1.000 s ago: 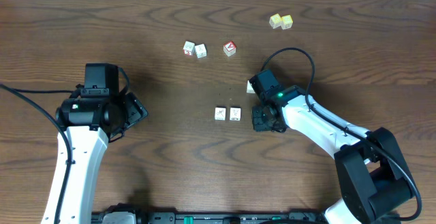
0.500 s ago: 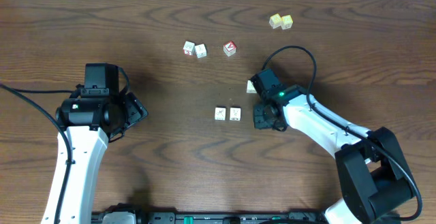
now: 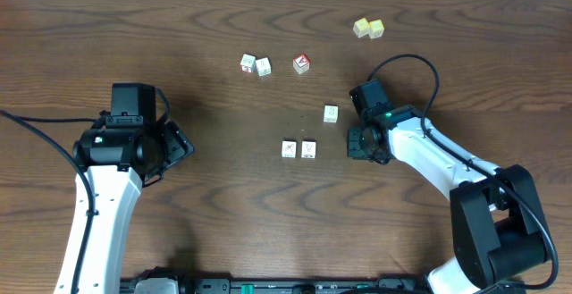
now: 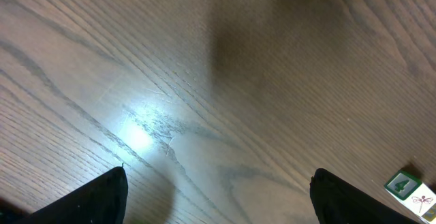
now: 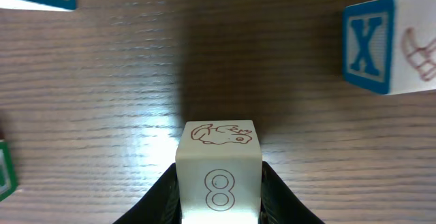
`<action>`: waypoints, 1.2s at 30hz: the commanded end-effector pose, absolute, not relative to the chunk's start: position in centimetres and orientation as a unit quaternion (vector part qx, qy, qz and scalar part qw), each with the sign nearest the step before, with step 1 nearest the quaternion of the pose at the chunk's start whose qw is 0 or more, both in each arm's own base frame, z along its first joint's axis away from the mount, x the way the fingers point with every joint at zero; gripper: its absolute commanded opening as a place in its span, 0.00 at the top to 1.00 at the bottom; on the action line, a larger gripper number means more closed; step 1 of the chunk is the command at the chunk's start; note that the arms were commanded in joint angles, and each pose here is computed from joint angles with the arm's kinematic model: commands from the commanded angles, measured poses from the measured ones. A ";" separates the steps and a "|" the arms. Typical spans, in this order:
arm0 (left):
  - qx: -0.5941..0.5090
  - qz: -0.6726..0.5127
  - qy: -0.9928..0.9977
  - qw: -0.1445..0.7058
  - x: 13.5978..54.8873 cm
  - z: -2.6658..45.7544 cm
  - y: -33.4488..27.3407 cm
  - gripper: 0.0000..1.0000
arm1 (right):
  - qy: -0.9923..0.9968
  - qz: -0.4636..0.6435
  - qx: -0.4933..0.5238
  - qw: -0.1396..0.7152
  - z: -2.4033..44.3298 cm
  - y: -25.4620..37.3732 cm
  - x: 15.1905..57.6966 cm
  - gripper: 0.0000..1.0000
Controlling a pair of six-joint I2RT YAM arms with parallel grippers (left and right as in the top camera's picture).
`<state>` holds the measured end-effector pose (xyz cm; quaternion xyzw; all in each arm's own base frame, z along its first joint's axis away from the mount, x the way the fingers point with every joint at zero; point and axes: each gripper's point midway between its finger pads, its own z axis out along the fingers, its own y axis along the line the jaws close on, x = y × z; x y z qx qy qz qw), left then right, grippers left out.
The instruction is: Lift 5 blocks
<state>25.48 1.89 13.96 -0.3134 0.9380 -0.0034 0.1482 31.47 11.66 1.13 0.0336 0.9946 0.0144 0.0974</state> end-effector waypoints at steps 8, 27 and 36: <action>-0.317 0.002 0.937 0.145 25.3 13.8 2.2 0.14 | 0.995 0.043 0.038 0.081 1.0 12.6 30.9 0.76; -0.317 0.002 0.937 0.145 25.3 13.8 2.2 0.14 | 0.998 0.037 0.012 0.059 2.1 12.6 30.5 0.55; -0.317 0.002 0.937 0.145 25.3 13.8 2.2 0.14 | 0.992 0.055 -0.023 0.112 8.6 14.3 34.8 0.35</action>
